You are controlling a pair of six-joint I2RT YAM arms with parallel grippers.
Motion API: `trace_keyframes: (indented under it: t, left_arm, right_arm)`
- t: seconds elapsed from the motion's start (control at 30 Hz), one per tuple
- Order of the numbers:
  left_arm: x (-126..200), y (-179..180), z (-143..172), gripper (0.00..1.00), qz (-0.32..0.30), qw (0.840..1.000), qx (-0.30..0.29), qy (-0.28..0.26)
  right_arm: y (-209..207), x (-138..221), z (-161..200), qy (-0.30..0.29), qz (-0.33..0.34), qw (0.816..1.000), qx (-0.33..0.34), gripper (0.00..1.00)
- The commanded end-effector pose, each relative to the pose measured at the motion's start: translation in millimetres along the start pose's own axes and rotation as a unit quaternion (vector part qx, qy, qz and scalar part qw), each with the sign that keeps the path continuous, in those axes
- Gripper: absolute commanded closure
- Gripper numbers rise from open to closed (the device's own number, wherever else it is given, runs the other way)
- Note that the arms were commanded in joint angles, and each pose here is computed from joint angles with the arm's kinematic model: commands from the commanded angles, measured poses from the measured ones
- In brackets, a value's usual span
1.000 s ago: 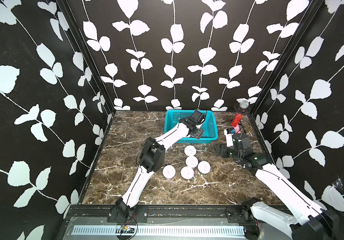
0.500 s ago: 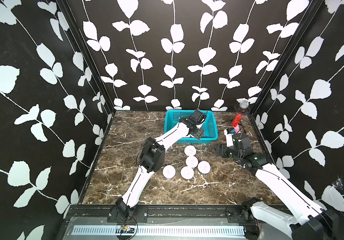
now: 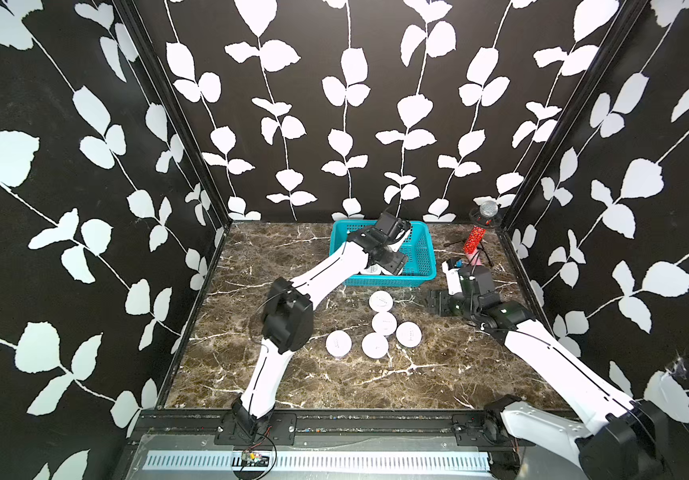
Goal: Put the yogurt in the basket
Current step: Pick up the yogurt from the center of the board.
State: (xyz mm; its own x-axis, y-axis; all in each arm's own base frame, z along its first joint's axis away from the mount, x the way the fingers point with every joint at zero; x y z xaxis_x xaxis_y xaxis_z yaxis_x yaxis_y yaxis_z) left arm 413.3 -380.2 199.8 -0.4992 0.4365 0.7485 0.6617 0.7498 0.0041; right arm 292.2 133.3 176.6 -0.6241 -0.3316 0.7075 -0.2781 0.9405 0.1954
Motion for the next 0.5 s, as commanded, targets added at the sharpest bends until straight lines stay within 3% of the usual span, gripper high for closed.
trace_keyframes:
  t: [0.0, 0.07, 0.47]
  left_arm:
    - [58, 17, -23, 0.26, 0.010, 0.996, 0.045, -0.077]
    - [73, 43, -13, 0.26, -0.001, 0.993, 0.077, -0.091]
    - [130, 98, 90, 0.26, -0.075, 0.980, 0.166, -0.077]
  right_arm:
    - [14, 2, -17, -0.006, -0.023, 1.000, 0.017, 0.15]
    - [20, -1, -16, 0.004, -0.024, 0.999, 0.029, 0.15]
    - [67, -27, -18, 0.047, -0.049, 0.993, 0.093, 0.18]
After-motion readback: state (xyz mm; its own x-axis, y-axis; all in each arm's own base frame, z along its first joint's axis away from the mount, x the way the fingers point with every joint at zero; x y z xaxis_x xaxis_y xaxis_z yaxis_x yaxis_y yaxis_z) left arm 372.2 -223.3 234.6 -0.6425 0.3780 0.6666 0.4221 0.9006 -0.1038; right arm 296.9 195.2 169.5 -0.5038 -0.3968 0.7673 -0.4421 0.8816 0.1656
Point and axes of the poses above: each gripper's point midway between its finger pads, its own x axis back along the fingers, its own y axis along the line the jaws close on, z = x × y, the point moved 1 cm from there along x, back along the fingers, and after that the axes turned 2 degrees about x, right-handed, at the moved point
